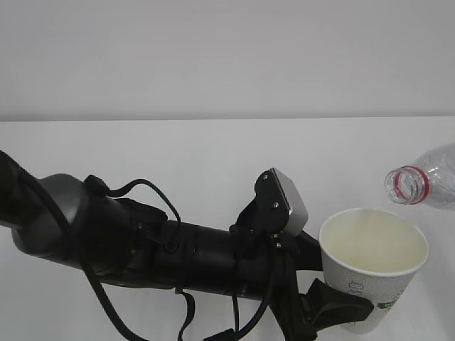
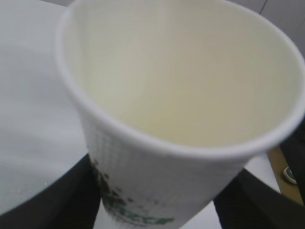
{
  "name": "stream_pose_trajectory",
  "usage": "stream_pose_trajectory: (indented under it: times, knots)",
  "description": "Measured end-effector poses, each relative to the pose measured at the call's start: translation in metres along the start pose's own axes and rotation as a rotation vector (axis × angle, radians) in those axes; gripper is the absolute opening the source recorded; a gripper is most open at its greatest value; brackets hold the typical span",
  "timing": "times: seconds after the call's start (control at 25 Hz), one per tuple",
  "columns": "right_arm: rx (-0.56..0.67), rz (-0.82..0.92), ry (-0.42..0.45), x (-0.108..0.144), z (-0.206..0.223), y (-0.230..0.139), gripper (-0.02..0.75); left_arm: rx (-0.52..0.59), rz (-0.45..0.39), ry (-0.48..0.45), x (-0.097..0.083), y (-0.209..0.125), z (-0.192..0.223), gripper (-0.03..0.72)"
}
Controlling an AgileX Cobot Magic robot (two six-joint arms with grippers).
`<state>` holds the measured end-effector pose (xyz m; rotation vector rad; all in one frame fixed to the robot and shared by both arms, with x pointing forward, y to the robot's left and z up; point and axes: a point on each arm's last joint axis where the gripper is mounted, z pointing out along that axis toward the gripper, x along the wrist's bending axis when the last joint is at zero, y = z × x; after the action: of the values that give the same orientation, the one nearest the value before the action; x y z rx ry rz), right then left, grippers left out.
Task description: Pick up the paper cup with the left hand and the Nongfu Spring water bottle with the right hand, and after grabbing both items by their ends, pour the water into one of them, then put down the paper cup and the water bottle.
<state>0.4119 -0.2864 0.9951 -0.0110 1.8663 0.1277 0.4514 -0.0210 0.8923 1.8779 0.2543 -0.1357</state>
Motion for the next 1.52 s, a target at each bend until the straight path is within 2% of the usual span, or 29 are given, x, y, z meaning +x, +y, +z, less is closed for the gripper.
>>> stream_pose_trajectory:
  times: [1.52]
  knots:
    - [0.001, -0.06, -0.002, -0.0002, 0.0, -0.0001, 0.431, -0.005, -0.007, 0.006, 0.0006, 0.0004, 0.0, 0.501]
